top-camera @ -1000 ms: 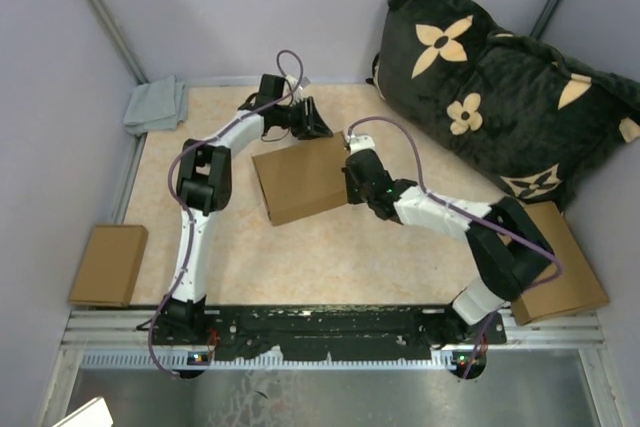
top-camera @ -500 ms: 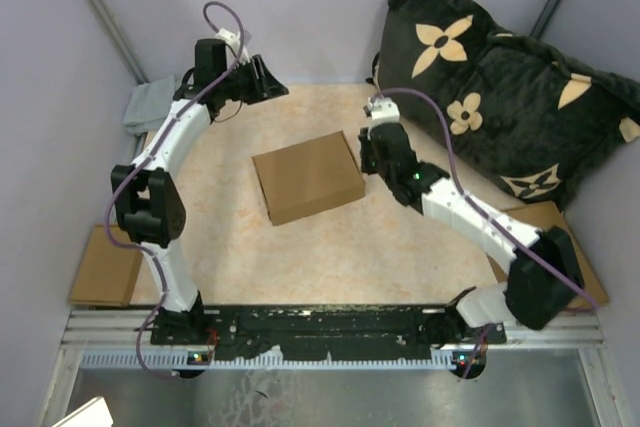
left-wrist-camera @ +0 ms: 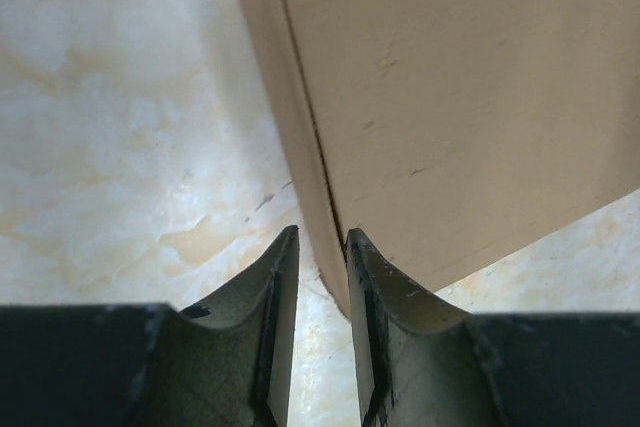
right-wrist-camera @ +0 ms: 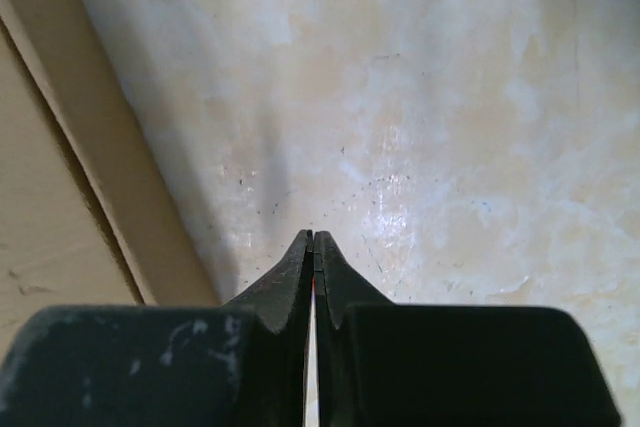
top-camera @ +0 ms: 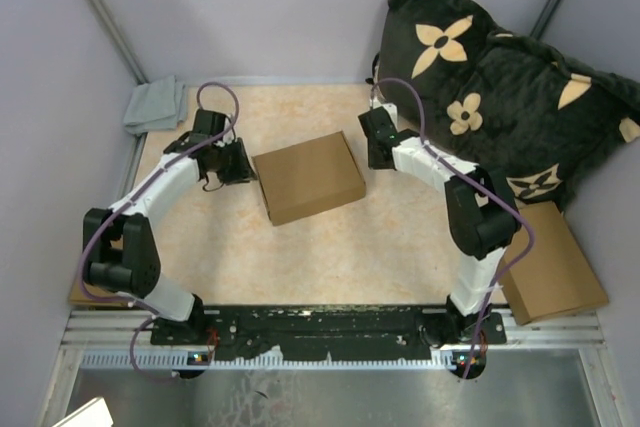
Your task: Fold the paper box
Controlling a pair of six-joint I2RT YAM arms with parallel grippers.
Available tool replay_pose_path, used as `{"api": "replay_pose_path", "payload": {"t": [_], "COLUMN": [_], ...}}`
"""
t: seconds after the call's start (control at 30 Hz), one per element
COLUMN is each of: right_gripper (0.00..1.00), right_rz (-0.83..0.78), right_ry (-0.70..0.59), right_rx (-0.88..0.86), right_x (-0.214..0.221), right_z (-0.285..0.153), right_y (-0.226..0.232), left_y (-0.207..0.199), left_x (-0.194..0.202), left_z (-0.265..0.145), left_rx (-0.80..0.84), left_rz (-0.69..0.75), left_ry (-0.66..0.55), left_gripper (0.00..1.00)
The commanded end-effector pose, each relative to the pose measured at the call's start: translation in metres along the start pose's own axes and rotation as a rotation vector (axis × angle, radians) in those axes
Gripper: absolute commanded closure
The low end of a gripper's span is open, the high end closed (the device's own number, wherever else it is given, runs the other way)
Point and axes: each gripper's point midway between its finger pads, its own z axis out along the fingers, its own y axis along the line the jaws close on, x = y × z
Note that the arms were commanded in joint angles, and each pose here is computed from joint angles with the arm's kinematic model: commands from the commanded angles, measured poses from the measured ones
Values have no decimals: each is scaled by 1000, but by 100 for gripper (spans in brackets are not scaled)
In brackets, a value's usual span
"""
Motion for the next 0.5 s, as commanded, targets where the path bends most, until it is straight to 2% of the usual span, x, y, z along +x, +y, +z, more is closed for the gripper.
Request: {"api": "replay_pose_path", "payload": {"t": [0.0,0.17,0.47], "right_gripper": [100,100,100], "right_rz": [16,30,50], "right_ry": [37,83,43], "right_rx": [2,-105,-264], "right_x": [14,35,47], "right_z": [8,12,-20], "right_y": [4,22,37], "left_y": [17,21,9], "left_x": [11,28,8], "left_z": [-7,18,43], "left_rx": [-70,-48,-2], "left_rz": [-41,-47,-18], "left_ry": [-18,43,77], "left_gripper": [68,67,67]}}
